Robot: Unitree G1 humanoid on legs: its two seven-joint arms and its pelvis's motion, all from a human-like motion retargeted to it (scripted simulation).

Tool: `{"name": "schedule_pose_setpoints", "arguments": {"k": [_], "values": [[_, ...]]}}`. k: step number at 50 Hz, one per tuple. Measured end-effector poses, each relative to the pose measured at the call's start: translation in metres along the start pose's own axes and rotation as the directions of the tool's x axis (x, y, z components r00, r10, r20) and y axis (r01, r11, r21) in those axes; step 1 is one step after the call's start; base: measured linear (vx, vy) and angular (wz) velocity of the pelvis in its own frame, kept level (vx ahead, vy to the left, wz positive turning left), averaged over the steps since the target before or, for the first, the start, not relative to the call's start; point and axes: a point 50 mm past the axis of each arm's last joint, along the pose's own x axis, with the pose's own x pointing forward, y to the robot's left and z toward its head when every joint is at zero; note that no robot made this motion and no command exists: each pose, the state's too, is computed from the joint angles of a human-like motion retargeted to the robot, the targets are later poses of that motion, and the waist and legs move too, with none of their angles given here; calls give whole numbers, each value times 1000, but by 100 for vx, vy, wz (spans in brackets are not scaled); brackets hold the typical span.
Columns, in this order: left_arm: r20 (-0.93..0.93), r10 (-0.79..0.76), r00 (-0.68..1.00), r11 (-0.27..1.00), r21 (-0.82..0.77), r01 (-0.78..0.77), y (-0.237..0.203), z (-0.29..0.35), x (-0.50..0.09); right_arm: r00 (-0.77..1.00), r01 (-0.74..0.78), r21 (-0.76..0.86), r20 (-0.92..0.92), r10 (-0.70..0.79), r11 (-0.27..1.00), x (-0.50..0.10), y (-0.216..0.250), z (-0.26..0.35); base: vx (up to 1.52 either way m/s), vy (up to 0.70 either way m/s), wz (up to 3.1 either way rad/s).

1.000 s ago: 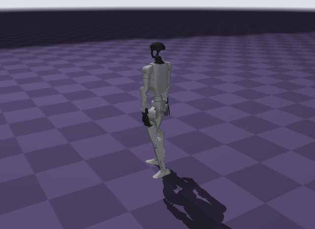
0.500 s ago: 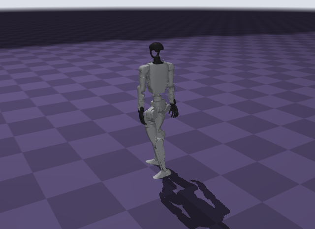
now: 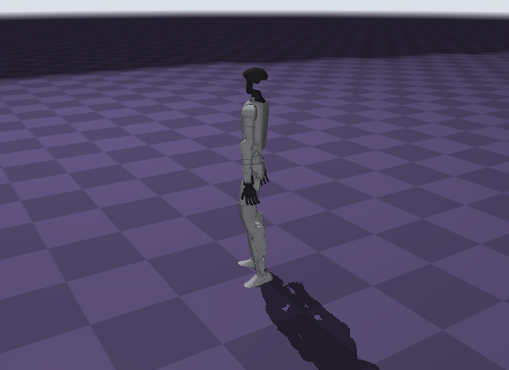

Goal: In place motions

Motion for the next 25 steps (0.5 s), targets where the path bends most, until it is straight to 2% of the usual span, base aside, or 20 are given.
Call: {"name": "schedule_pose_setpoints", "arguments": {"k": [15, 25], "values": [[-82, 42, 996, 999, -30, -45, 20, -20, -3, 999, -14, -47, 48, 17, 999, -1, 0, 12, 19, 20, 108], [-144, 11, 990, 999, -42, -17, 14, -32, -3, 995, 10, -95, 100, -1, 995, -3, 3, 26, 8, 12, 57]]}}
